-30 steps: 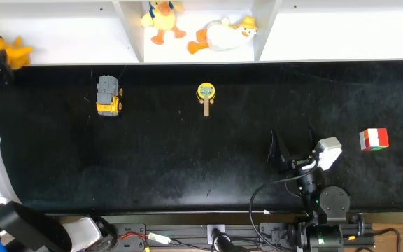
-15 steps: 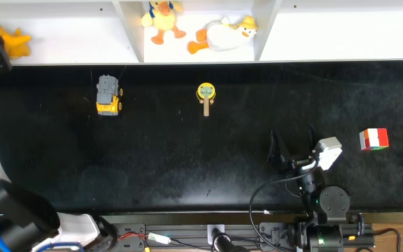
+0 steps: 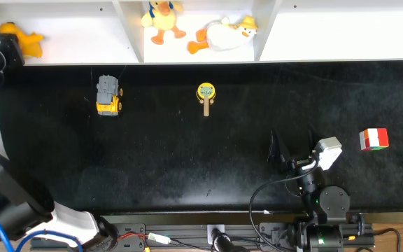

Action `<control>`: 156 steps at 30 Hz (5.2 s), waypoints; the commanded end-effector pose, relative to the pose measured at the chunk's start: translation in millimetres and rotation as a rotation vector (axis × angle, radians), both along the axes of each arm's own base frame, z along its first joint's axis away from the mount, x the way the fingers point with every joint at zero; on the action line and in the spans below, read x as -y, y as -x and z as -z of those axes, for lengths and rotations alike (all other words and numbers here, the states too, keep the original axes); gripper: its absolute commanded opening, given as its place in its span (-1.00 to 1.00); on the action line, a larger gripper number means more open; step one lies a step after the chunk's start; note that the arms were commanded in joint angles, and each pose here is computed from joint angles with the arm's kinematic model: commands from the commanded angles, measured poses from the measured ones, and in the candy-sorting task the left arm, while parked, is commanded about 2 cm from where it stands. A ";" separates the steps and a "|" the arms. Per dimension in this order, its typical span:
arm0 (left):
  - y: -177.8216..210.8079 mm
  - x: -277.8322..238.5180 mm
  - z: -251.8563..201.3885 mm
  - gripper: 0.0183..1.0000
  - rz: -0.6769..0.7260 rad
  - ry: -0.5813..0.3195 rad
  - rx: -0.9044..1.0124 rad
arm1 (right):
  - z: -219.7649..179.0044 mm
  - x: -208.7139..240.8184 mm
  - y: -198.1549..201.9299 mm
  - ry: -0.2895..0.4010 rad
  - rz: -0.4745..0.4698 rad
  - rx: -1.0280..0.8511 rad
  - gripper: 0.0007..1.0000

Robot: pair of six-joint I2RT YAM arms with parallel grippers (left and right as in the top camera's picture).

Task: Store Toys

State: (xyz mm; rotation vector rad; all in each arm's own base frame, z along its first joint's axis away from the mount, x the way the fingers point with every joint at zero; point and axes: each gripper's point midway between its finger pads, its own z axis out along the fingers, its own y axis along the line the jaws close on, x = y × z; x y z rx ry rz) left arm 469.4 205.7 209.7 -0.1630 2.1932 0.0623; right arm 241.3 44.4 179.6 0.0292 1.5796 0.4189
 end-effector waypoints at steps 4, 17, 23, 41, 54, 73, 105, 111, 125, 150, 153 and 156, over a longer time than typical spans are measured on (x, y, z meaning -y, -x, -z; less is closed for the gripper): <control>-9.4 -7.9 -11.1 -0.97 -0.045 -0.033 -0.004 | 3.2 -1.3 -0.1 -0.008 -0.004 -0.001 0.99; -10.9 -8.1 4.4 -0.97 -0.040 -0.015 -0.039 | 3.2 -1.3 -0.1 -0.008 -0.004 -0.001 0.99; -20.2 -8.8 6.6 -0.91 -0.024 -0.016 -0.012 | 3.2 -1.3 -0.1 -0.008 -0.004 -0.001 0.99; -29.8 -3.4 18.0 0.13 0.006 0.001 -0.007 | 3.2 -1.3 -0.1 -0.008 -0.004 -0.001 0.99; -31.0 -4.1 15.0 1.00 0.006 -0.005 0.003 | 3.2 -1.3 -0.1 -0.008 -0.004 -0.001 0.99; 48.3 23.3 -53.3 1.00 -0.052 -0.021 -0.079 | 3.2 -1.3 -0.1 -0.008 -0.004 -0.001 0.99; 143.8 191.7 115.0 1.00 0.112 0.010 -0.414 | 3.2 -1.3 -0.1 -0.008 -0.004 -0.001 0.99; 133.5 191.9 134.2 1.00 0.123 -0.004 -0.337 | 3.2 -1.3 -0.1 -0.008 -0.004 -0.001 0.99; 100.3 199.0 170.4 0.97 0.157 0.024 -0.271 | 3.2 -1.3 -0.1 -0.008 -0.004 -0.001 0.99; 97.5 193.4 169.6 -0.17 0.132 0.010 -0.272 | 3.2 -1.3 -0.1 -0.008 -0.004 -0.001 0.99; 98.6 193.4 150.1 -0.24 0.132 0.010 -0.272 | 3.2 -1.3 -0.1 -0.008 -0.004 -0.001 0.99; 100.7 193.4 119.4 -0.39 0.132 0.007 -0.246 | 3.2 -1.3 -0.1 -0.008 -0.004 -0.001 0.99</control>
